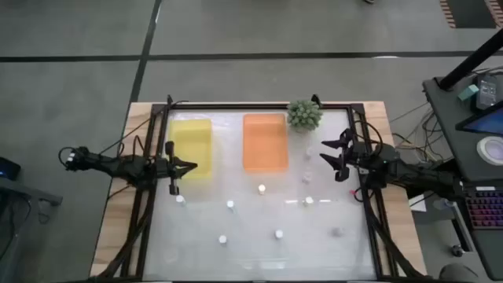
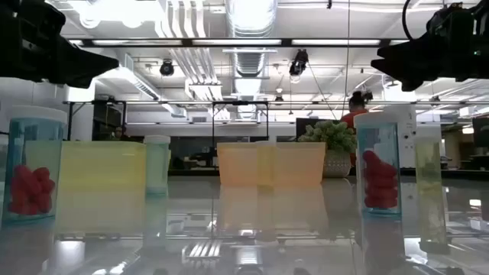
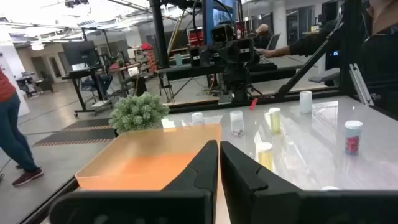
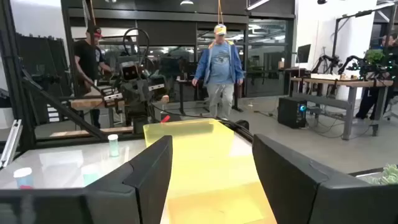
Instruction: Pick and place medicine bottles into bin by pill shape (circle, oval)
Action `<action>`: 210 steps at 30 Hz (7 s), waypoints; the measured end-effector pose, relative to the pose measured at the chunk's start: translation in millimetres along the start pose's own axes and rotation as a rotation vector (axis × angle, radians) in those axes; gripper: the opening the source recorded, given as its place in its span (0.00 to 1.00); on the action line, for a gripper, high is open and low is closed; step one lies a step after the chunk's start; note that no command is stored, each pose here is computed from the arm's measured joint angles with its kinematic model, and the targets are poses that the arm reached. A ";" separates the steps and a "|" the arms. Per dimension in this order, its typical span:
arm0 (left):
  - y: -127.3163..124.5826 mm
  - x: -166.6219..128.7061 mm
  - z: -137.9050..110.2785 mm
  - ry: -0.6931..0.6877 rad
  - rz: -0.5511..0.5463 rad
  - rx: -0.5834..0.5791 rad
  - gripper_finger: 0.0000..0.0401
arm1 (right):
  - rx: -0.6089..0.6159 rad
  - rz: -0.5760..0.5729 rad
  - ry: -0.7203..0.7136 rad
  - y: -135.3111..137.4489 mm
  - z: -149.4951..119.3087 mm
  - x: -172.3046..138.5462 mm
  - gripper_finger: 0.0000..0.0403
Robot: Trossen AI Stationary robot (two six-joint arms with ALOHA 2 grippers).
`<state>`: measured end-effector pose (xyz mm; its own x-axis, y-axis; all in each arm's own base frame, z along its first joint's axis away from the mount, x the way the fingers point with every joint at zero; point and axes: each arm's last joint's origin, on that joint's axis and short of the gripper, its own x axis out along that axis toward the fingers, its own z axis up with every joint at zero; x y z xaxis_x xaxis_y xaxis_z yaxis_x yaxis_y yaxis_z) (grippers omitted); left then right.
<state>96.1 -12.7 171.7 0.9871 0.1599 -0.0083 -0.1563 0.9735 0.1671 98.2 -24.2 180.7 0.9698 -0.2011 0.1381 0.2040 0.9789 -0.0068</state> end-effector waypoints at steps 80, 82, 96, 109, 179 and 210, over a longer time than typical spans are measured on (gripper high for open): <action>0.0 0.0 0.0 0.000 0.000 0.000 0.00 | 0.000 0.000 0.000 0.0 0.0 0.0 0.53; 0.0 0.0 0.0 0.000 0.000 0.000 0.00 | 0.000 0.000 0.000 0.0 0.0 0.0 0.53; 0.0 0.0 0.0 0.000 0.000 0.000 0.00 | -0.001 0.000 -0.001 0.0 0.1 0.0 0.53; 0.0 0.0 0.0 0.000 0.000 0.000 0.00 | -0.001 0.000 -0.013 0.0 1.3 0.0 0.53; -7.2 79.2 188.0 -0.089 -0.114 -1.169 0.00 | -0.081 -0.060 -0.203 -1.6 28.1 2.5 0.53; -191.7 167.6 179.9 1.200 -0.352 -0.508 0.00 | -0.088 -0.061 -0.206 -1.7 28.6 2.4 0.53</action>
<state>297.7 -202.0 315.6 0.3786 -0.3200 -0.8685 -0.1562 0.9028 -0.4007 96.4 -25.3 209.4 0.9091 -0.2400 0.3404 0.2813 0.9565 -0.0770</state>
